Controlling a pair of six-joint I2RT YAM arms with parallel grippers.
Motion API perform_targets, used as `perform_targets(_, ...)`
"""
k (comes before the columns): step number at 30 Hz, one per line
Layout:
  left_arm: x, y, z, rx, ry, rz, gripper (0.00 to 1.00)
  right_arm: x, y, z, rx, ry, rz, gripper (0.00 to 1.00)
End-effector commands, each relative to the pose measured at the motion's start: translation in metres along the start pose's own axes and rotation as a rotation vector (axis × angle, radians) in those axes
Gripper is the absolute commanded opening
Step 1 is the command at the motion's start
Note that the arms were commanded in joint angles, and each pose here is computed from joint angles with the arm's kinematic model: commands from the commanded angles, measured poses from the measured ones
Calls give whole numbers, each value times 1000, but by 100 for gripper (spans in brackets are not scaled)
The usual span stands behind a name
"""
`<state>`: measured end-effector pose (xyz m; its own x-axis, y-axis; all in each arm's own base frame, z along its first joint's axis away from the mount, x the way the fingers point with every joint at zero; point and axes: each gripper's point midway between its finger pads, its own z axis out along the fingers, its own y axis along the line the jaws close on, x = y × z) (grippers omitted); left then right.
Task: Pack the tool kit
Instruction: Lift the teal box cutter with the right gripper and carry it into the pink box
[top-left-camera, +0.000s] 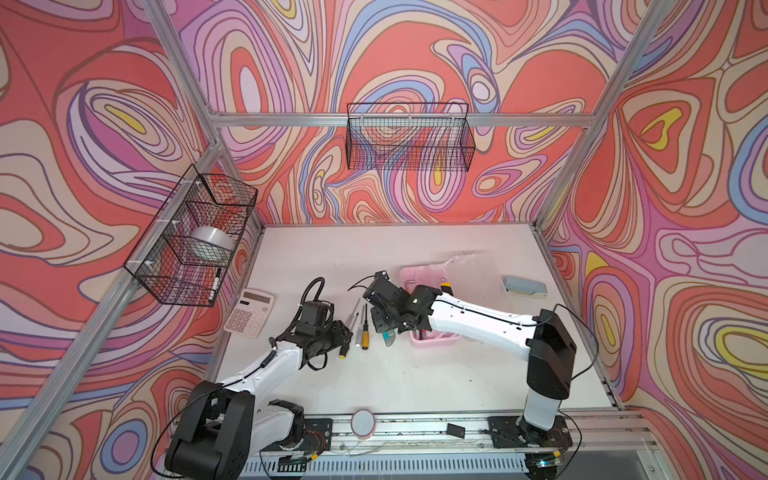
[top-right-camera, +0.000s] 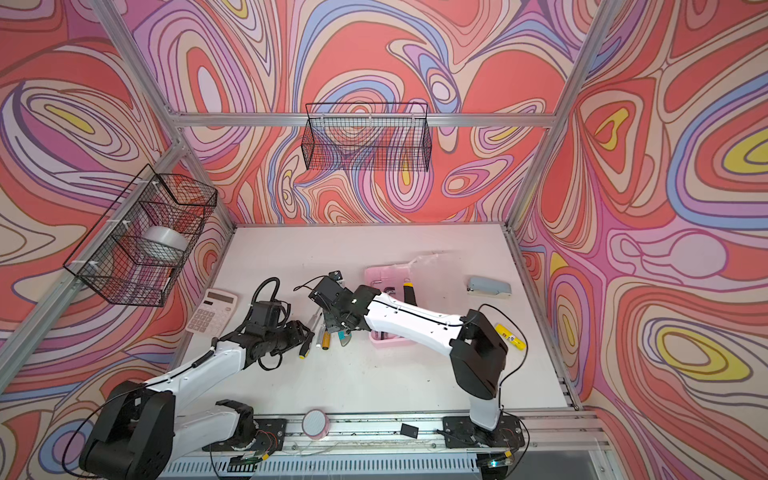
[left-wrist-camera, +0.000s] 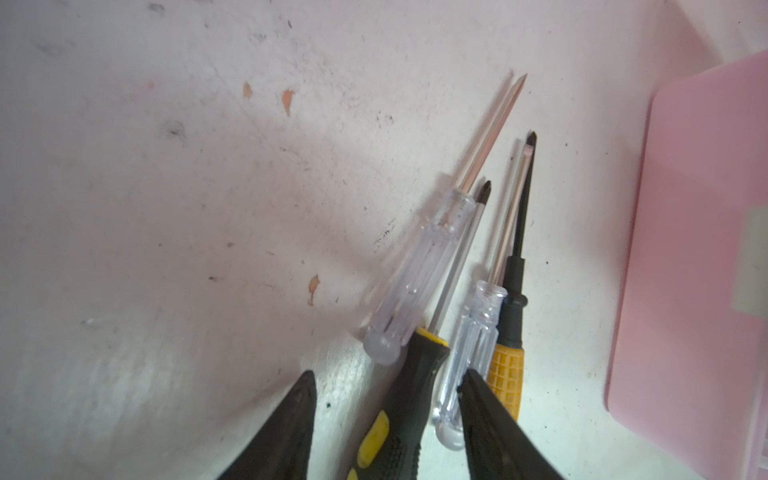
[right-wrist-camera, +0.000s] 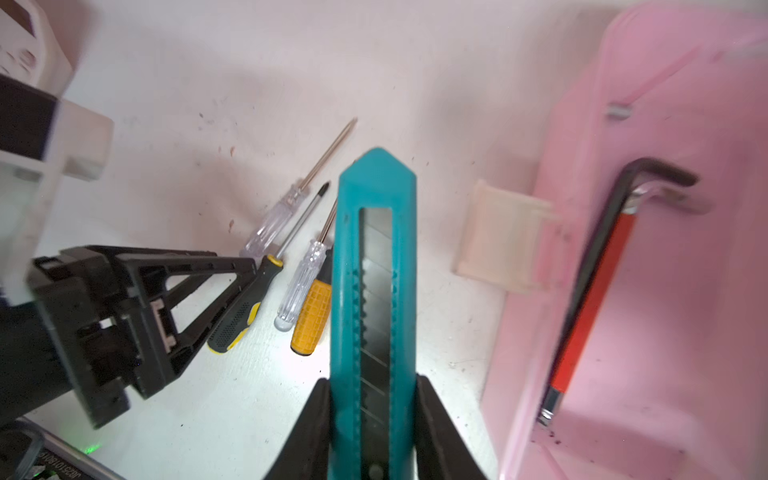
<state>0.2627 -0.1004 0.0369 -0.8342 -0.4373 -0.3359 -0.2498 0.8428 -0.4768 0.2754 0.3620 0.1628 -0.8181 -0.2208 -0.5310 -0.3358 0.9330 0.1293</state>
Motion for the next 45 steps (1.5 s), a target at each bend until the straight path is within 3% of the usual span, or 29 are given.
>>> perform_targets(1, -10, -7, -3, 17, -20, 3, 56, -10, -46, -27, 124, -43, 3, 16)
perform_targets(6, -11, -9, -3, 24, -22, 3, 56, -18, -119, -47, 236, -64, 79, 16)
perform_targets(11, -13, -10, -5, 27, -33, 6, 56, -17, -179, -40, 332, -34, 111, 15)
perform_targets(19, -10, -7, -5, 12, -28, 9, 56, -8, -208, -12, 442, 30, 77, 16)
perform_targets(27, -12, -4, -8, -1, -40, 15, 56, -5, -231, -9, 599, 54, 62, 19)
perform_targets(30, -12, -5, -7, 2, -39, 12, 56, -5, -233, -10, 613, 49, 61, 30)
perform_targets(33, -11, -6, -6, 5, -33, 14, 56, -8, -235, -16, 632, 48, 63, 48)
perform_targets(37, -12, -6, -7, 5, -35, 18, 56, -20, -227, -27, 579, 3, 82, 59)
perform_targets(41, -14, -7, -10, -3, -37, 25, 56, -35, -215, -46, 503, -52, 112, 57)
perform_targets(45, -15, -2, -14, -38, -43, 42, 54, -42, -182, -53, 299, -101, 143, 53)
